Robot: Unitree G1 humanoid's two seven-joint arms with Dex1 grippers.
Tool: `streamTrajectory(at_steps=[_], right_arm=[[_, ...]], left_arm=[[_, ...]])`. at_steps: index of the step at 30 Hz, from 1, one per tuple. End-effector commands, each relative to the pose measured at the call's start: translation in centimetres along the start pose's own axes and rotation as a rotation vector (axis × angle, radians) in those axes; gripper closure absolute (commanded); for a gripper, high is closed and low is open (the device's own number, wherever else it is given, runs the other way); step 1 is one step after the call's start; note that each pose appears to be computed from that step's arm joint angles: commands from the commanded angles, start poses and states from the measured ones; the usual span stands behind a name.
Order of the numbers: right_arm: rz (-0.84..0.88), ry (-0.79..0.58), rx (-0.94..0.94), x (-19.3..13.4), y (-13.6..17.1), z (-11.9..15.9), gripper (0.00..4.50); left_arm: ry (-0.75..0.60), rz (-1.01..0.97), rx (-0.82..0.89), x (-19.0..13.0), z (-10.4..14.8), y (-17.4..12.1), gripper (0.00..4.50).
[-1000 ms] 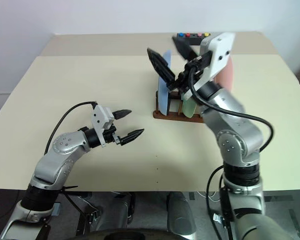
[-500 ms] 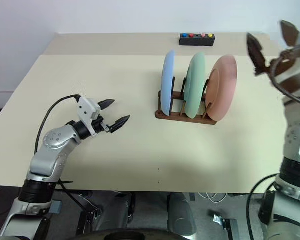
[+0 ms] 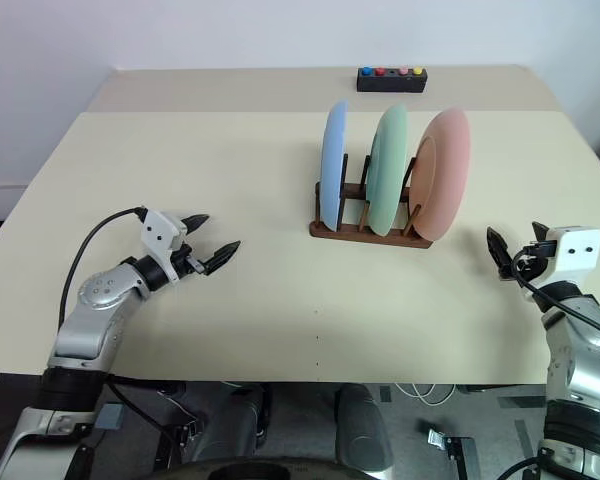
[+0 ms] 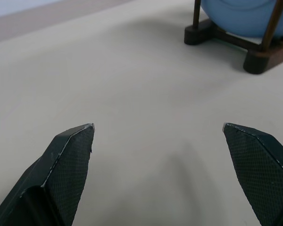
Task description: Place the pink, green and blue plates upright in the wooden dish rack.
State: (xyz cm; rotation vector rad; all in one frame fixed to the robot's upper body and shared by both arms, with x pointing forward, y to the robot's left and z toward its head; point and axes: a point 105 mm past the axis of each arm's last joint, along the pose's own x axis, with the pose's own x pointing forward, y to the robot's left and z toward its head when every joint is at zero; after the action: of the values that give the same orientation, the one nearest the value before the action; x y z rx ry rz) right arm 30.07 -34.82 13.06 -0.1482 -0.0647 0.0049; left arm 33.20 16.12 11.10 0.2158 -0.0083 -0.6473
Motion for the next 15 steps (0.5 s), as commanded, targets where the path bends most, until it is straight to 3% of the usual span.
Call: streamTrajectory(at_steps=[1, 8, 15], right_arm=[[-0.005, -0.05, -0.015, 0.4, -0.5, 0.9, 0.67], [0.089, -0.059, 0.018, 0.8, -0.5, 0.9, 0.67], [0.056, -0.011, 0.035, 0.6, -1.8, -0.8, 0.67]], left_arm=[[-0.038, 0.01, 0.002, -0.5, 0.7, -0.2, 0.0], [-0.022, 0.004, -0.016, -1.1, 0.5, -0.5, 0.0], [0.0, 0.013, -0.028, -1.6, 0.3, -1.1, 0.0]])
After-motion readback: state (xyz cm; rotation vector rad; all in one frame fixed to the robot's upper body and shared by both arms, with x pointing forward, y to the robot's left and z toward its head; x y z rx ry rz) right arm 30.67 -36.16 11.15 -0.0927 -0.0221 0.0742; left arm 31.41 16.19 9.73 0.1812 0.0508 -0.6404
